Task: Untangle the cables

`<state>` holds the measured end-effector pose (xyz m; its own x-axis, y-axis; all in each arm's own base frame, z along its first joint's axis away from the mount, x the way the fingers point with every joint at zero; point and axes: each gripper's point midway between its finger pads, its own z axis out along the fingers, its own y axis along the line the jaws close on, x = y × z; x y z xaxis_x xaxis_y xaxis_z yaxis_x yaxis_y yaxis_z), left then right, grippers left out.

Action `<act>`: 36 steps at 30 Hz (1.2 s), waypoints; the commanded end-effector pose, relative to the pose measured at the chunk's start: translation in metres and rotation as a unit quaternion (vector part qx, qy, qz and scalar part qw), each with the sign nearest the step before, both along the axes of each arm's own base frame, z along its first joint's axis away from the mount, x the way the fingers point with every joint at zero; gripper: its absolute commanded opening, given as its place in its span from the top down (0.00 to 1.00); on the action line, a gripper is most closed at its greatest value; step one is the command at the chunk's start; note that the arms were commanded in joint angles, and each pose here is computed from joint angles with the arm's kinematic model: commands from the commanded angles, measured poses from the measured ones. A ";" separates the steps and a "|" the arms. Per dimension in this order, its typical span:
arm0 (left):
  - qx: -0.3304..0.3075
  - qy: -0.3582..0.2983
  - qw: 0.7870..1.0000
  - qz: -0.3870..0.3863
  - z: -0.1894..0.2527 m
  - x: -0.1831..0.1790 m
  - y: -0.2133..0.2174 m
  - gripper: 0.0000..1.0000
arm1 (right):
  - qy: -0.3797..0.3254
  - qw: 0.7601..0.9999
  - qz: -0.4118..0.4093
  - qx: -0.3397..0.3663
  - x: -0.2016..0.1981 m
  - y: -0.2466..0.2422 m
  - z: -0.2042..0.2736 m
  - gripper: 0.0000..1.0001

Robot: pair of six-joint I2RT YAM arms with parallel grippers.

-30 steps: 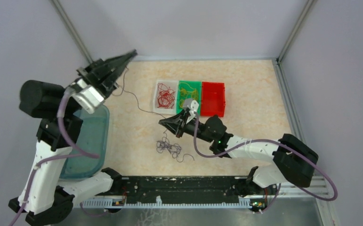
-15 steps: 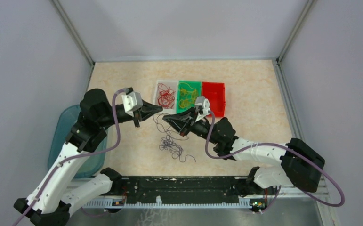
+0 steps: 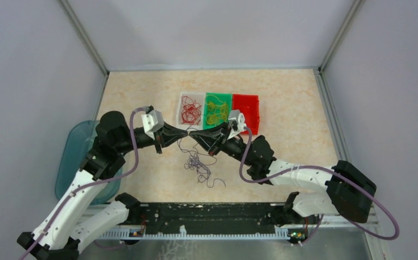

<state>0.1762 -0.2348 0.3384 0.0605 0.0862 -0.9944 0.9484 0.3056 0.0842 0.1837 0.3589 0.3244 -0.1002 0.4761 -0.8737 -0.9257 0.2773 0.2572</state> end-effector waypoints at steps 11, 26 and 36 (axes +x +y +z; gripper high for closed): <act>0.017 0.041 0.998 -0.044 -0.047 -0.020 -0.003 0.83 | -0.014 0.998 0.017 0.062 -0.007 -0.006 0.043 1.00; -0.013 0.082 0.993 -0.089 -0.052 -0.024 -0.017 0.71 | 0.004 0.995 0.053 0.083 -0.010 0.010 0.050 1.00; -0.001 0.081 0.994 -0.079 -0.061 -0.018 -0.018 0.99 | 0.007 0.994 0.062 0.087 -0.011 0.016 0.051 1.00</act>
<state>0.1615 -0.2503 0.2748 -0.1001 0.0919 -0.9907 0.9805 0.1783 -0.0825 0.1801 0.3772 0.3289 -0.2180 0.5115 -0.8311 -0.9210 0.1738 0.3486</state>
